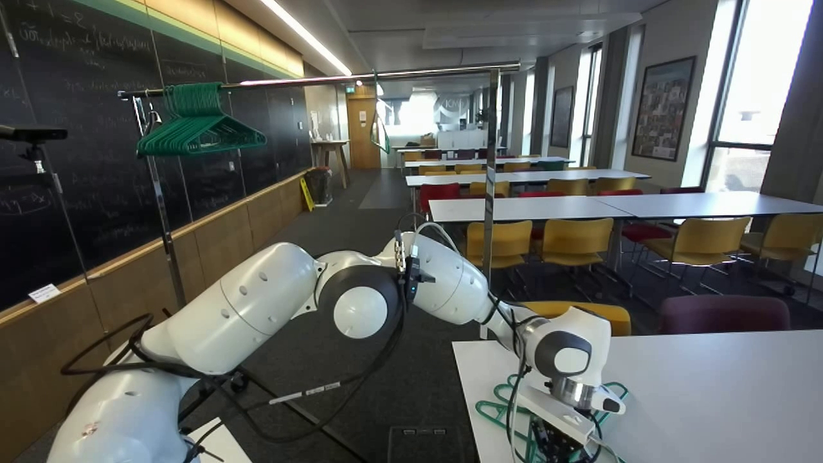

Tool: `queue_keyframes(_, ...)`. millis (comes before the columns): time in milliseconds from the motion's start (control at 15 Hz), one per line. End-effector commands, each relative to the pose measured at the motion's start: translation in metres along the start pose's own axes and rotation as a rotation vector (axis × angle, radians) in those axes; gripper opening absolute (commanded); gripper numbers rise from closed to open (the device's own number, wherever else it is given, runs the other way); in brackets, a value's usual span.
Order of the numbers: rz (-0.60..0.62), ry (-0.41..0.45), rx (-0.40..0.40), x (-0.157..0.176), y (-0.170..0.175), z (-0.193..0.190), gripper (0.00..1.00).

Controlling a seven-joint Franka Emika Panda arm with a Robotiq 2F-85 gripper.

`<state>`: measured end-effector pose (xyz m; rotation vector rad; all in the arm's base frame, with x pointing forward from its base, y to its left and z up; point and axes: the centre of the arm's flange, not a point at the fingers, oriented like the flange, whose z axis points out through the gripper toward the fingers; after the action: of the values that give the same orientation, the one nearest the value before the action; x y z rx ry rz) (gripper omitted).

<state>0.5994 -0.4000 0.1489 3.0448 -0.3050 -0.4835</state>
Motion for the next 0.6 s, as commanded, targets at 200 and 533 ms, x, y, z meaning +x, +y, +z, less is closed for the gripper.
queue_keyframes(200,-0.036,0.016,0.032,-0.011,-0.002,-0.023,0.03)
queue_keyframes(533,-0.123,0.100,0.110,-0.030,-0.020,-0.067,0.03)
